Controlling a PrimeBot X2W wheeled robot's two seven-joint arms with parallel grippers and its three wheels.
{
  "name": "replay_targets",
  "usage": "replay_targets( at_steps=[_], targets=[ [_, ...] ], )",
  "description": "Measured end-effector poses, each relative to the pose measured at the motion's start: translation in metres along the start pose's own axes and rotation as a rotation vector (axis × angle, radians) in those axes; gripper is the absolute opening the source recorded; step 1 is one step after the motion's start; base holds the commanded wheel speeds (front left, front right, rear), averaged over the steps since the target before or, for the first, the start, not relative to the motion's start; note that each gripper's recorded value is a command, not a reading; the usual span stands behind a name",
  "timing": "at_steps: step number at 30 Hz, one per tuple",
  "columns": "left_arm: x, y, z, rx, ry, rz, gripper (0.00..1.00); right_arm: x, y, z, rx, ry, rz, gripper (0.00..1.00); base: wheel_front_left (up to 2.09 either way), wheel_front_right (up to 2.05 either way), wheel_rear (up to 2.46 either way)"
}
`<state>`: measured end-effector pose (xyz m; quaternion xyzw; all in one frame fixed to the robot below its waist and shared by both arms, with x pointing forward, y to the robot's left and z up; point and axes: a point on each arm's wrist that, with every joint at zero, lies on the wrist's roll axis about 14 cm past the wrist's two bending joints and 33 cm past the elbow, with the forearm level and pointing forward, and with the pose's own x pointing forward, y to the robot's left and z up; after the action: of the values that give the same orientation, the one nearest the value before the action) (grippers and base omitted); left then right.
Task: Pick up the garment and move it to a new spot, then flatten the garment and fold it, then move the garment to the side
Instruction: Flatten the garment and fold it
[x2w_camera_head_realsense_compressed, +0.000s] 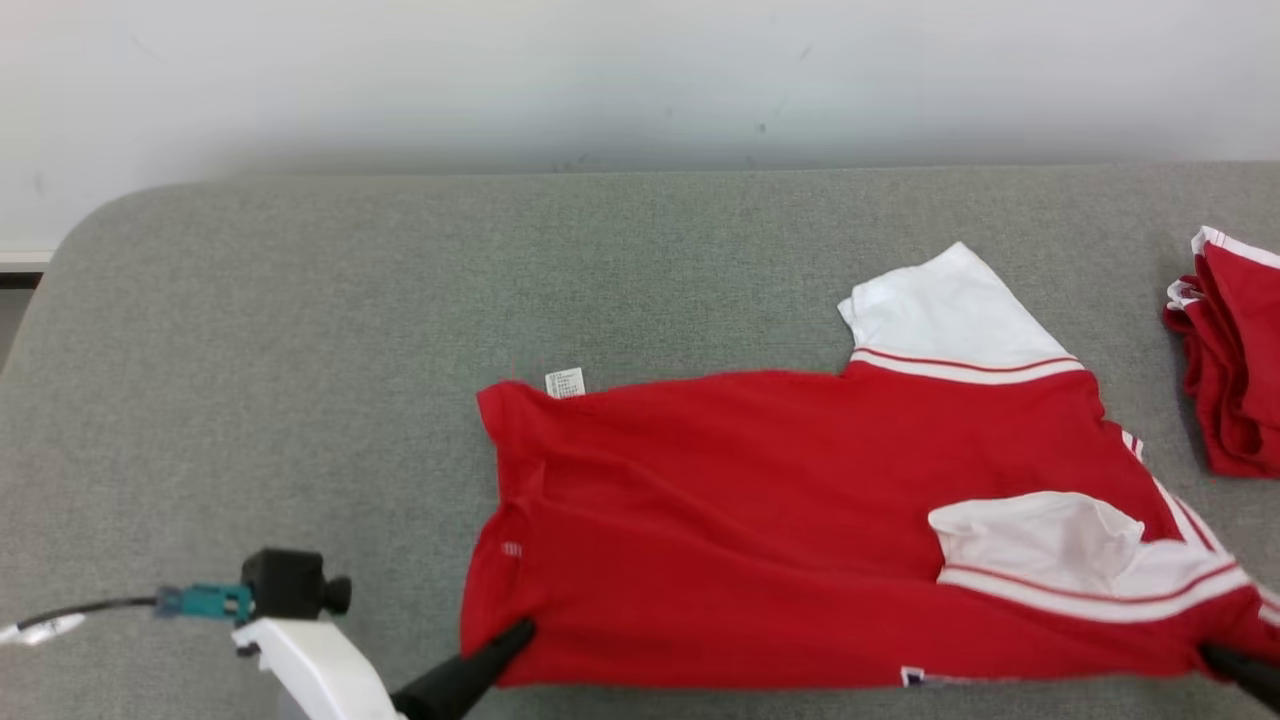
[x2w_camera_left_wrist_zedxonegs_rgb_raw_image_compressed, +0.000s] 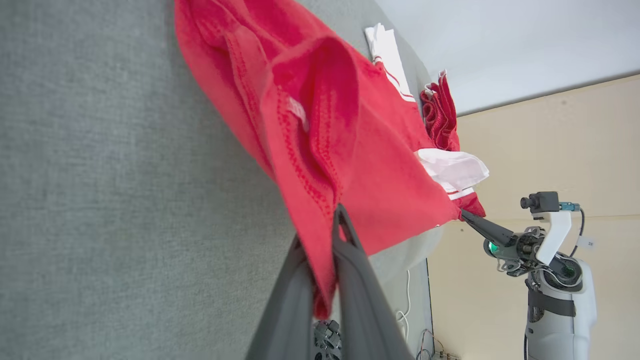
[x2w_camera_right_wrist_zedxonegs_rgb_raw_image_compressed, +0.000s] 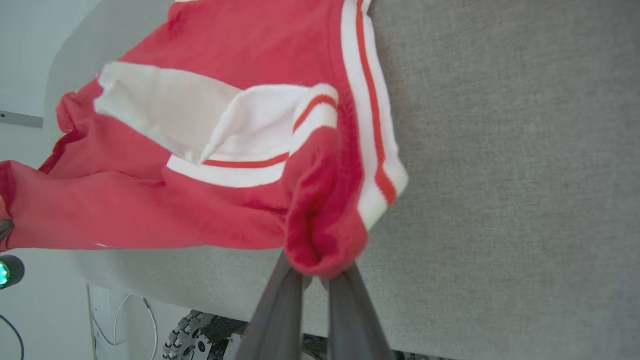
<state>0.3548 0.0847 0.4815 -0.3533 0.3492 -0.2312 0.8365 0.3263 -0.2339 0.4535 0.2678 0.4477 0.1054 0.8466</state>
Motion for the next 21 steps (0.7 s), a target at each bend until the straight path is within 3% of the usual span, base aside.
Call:
replay_targets(
  at_steps=[5,11,13,14,15,16,17,21],
  targets=[
    [-0.005,0.017,-0.029,-0.033,0.042,0.051,0.0,0.001,-0.007,-0.038,0.061,0.07,-0.028,0.0,0.0,0.0,0.0],
    [-0.008,0.033,-0.048,-0.036,0.064,0.104,0.0,0.003,-0.013,-0.055,0.063,0.1,-0.065,0.0,0.0,0.0,0.0],
    [-0.009,0.039,-0.054,-0.041,0.071,0.124,0.0,0.003,-0.017,-0.058,0.049,0.101,-0.089,0.33,0.0,0.0,0.0],
    [-0.009,0.042,-0.057,-0.041,0.075,0.134,0.09,0.004,-0.018,-0.06,0.044,0.107,-0.095,0.41,0.0,0.0,0.0],
    [-0.009,0.044,-0.06,-0.041,0.08,0.142,0.26,0.005,-0.02,-0.063,0.036,0.115,-0.103,0.67,0.0,0.0,0.0],
    [-0.01,0.046,-0.061,-0.042,0.079,0.15,0.49,0.004,-0.023,-0.065,0.025,0.114,-0.118,1.0,0.0,0.0,0.0],
    [-0.011,0.049,-0.063,-0.04,0.076,0.161,1.0,0.003,-0.026,-0.065,0.018,0.109,-0.13,1.0,0.0,0.0,0.0],
    [-0.014,0.059,-0.063,-0.005,0.067,0.198,1.0,-0.001,-0.038,-0.062,-0.058,0.098,-0.194,1.0,0.0,0.0,0.0]
  ],
)
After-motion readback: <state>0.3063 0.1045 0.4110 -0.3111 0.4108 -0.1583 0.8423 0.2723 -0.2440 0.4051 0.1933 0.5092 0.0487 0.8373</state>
